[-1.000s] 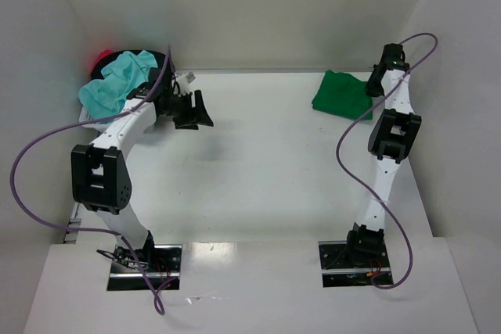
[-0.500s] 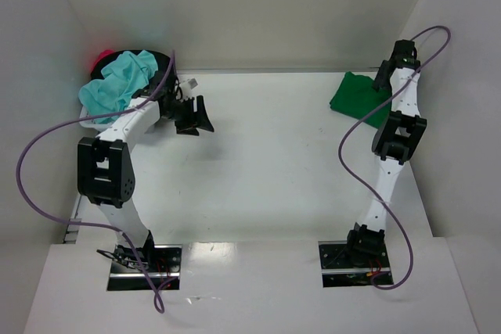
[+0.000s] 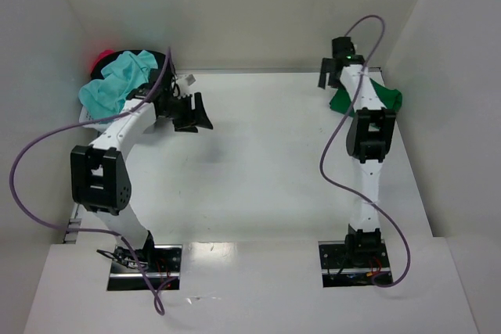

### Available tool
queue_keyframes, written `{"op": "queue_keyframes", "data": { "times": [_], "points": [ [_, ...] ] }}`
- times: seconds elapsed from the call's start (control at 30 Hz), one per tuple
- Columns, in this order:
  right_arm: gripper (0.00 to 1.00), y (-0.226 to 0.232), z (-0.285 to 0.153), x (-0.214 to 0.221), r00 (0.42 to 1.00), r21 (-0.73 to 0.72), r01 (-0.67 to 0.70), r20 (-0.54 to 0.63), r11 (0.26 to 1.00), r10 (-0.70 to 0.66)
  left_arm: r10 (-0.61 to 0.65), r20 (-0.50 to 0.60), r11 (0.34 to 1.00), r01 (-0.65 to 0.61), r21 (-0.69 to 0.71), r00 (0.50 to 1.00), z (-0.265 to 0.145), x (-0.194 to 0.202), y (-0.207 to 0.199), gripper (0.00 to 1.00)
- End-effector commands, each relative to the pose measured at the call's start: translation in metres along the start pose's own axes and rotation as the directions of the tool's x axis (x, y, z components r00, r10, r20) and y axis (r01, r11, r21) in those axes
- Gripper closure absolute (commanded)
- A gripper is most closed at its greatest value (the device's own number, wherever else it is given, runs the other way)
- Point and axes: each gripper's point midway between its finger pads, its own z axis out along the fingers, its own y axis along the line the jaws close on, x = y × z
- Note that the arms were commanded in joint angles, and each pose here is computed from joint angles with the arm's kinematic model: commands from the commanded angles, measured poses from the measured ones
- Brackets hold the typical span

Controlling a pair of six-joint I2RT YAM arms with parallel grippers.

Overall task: Fold and stack the t-shirts
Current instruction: Put the neatly folded tshirt into the corner of the board with the right arm

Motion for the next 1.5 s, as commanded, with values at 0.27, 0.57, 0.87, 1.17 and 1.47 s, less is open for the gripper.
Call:
{"op": "queue_keyframes", "data": {
  "times": [0.27, 0.57, 0.87, 1.17, 1.47],
  "points": [
    [0.00, 0.112, -0.142, 0.032, 0.977, -0.488, -0.139, 0.076, 0.861, 0.201, 0.184, 0.381, 0.977, -0.125, -0.175, 0.906, -0.123, -0.025, -0.035, 0.16],
    [0.00, 0.104, -0.260, 0.048, 0.951, -0.664, -0.100, 0.156, 0.741, 0.268, 0.173, 0.578, 0.949, 0.022, -0.316, 0.798, -0.168, -0.040, -0.014, 0.01],
    [0.00, 0.090, -0.304, 0.054, 0.920, -0.735, -0.065, 0.218, 0.675, 0.326, 0.126, 0.643, 0.915, 0.162, -0.370, 0.755, -0.189, -0.069, 0.039, 0.01],
    [0.00, 0.126, -0.284, 0.040, 0.937, -0.792, -0.041, 0.180, 0.609, 0.299, 0.121, 0.646, 0.823, 0.288, -0.489, 0.753, -0.181, -0.128, 0.104, 0.01],
    [0.00, 0.128, -0.246, 0.044, 0.957, -0.724, -0.061, 0.153, 0.687, 0.246, 0.188, 0.636, 0.794, 0.266, -0.547, 0.748, -0.153, -0.180, 0.143, 0.01]
  ]
}}
